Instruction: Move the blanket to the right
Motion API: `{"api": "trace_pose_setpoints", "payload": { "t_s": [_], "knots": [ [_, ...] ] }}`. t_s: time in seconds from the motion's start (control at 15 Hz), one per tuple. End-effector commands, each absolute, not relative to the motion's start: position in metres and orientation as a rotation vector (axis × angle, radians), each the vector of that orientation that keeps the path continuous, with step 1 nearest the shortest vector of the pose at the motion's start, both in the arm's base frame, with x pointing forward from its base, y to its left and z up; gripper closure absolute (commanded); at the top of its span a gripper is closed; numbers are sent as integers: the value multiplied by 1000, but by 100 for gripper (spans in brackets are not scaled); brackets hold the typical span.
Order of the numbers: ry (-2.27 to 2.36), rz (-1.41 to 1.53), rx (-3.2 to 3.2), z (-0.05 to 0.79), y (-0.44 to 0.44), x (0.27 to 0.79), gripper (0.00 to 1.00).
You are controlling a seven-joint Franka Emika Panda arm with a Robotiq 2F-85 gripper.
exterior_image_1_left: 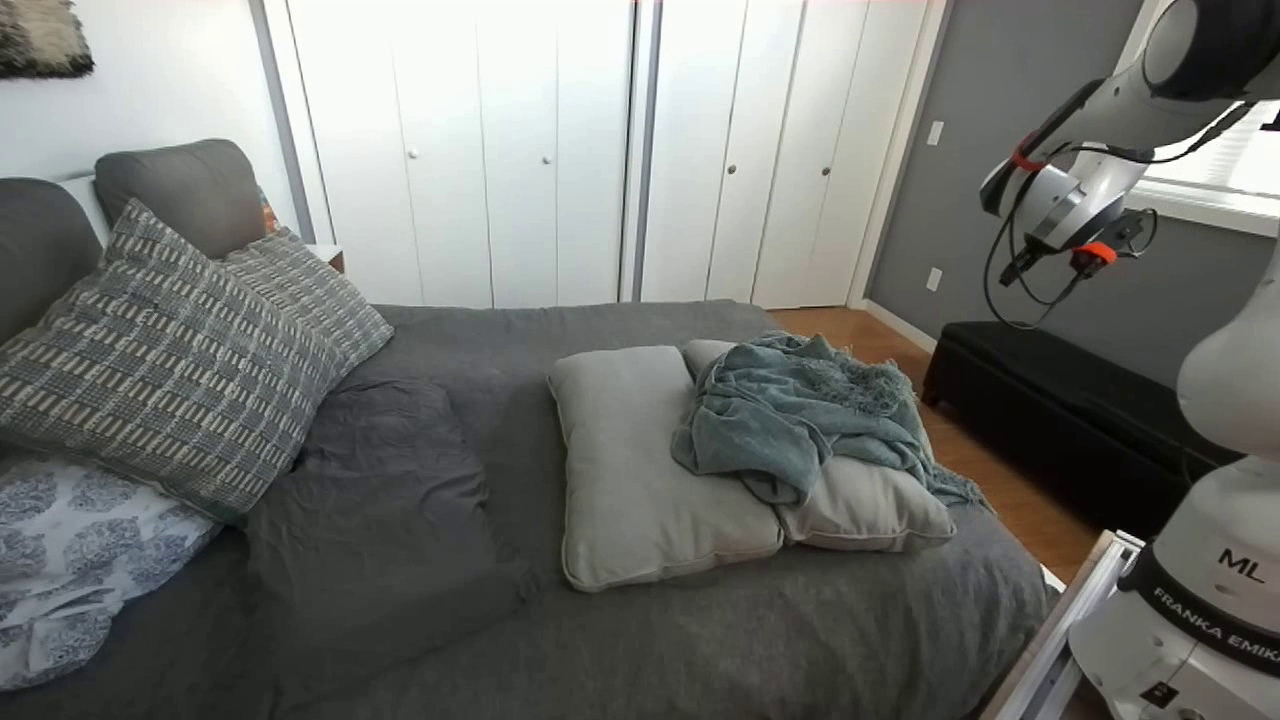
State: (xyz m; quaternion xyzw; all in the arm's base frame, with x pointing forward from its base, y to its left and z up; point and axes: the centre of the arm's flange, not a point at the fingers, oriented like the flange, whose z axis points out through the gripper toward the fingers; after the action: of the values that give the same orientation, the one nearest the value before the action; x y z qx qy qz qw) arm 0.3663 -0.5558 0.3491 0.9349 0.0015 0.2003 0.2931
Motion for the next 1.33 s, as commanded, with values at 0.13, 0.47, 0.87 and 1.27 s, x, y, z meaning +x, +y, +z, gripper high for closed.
{"api": "trace_pose_setpoints", "payload": {
  "t_s": [0.13, 0.47, 0.87, 1.27],
  "knots": [
    [-37, 497, 2809, 350, -478, 435, 3],
    [17, 248, 3013, 363, -398, 480, 0],
    [155, 189, 3024, 416, -306, 505, 0],
    [256, 268, 3074, 468, -228, 501, 0]
  ]
}}
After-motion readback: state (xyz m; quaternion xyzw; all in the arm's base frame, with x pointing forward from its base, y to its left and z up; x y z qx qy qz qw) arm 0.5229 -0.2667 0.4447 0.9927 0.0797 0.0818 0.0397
